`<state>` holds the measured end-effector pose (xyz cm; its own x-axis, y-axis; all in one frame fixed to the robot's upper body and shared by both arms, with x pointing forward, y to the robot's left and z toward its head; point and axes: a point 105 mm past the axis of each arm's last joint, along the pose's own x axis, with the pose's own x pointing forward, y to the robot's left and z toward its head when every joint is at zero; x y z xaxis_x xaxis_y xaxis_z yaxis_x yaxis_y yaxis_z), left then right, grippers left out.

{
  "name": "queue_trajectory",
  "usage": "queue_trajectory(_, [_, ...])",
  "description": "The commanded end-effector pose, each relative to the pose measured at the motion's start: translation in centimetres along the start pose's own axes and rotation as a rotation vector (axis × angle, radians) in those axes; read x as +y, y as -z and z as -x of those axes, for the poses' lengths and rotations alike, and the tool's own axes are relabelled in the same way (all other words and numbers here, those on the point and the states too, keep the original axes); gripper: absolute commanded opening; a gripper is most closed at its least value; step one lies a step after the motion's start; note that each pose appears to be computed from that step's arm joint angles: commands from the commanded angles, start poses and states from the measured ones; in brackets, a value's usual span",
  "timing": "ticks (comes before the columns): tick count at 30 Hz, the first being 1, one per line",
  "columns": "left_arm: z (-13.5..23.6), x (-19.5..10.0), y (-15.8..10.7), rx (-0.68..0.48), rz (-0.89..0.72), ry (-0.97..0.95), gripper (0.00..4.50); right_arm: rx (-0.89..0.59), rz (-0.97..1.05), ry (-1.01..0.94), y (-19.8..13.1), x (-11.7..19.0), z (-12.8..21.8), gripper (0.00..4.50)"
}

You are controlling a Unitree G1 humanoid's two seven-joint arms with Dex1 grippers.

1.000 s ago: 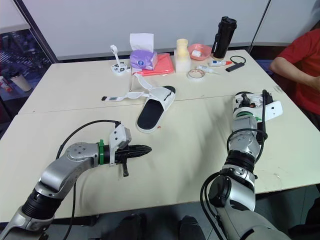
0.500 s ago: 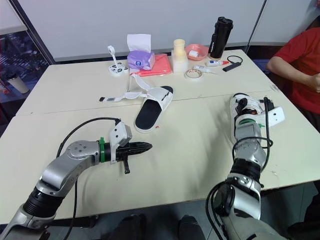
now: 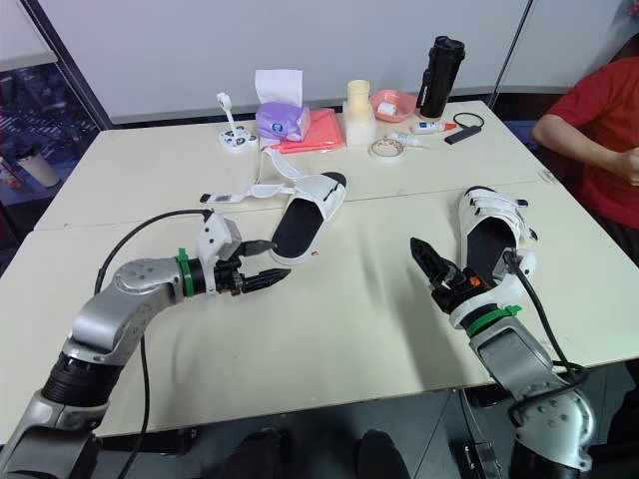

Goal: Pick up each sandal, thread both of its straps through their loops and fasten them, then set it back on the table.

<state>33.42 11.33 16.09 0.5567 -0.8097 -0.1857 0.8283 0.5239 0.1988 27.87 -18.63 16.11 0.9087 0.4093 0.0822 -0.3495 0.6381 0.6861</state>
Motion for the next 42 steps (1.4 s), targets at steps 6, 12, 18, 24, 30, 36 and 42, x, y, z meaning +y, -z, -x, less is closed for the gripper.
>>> queue_trajectory(6, [-1.1,5.8,-2.0,0.029,-0.447,-0.229,4.48,0.096,0.082,-0.258,1.1,5.0,-1.4,4.50])
queue_trajectory(12, [-4.5,7.7,-2.9,0.068,-0.811,-0.316,4.48,0.052,0.131,-0.263,0.4,5.2,-3.3,4.50])
queue_trajectory(18, [-7.9,8.9,-3.0,0.123,-0.975,-0.408,4.48,0.020,0.165,-0.241,0.3,4.8,-4.2,4.50])
queue_trajectory(24, [-10.6,9.0,-3.0,0.181,-1.044,-0.483,4.48,-0.016,0.168,-0.207,0.4,4.2,-4.5,4.50])
queue_trajectory(30, [-12.6,8.4,-3.4,0.247,-1.136,-0.532,4.23,-0.056,0.165,-0.182,0.4,4.1,-4.8,4.50])
queue_trajectory(36, [-13.3,8.1,-2.7,0.327,-1.179,-0.527,1.50,-0.092,0.162,-0.150,0.5,4.1,-4.3,4.50])
queue_trajectory(42, [-13.0,8.4,-2.2,0.355,-1.174,-0.531,0.05,-0.113,0.164,-0.120,0.5,3.9,-3.7,4.50])
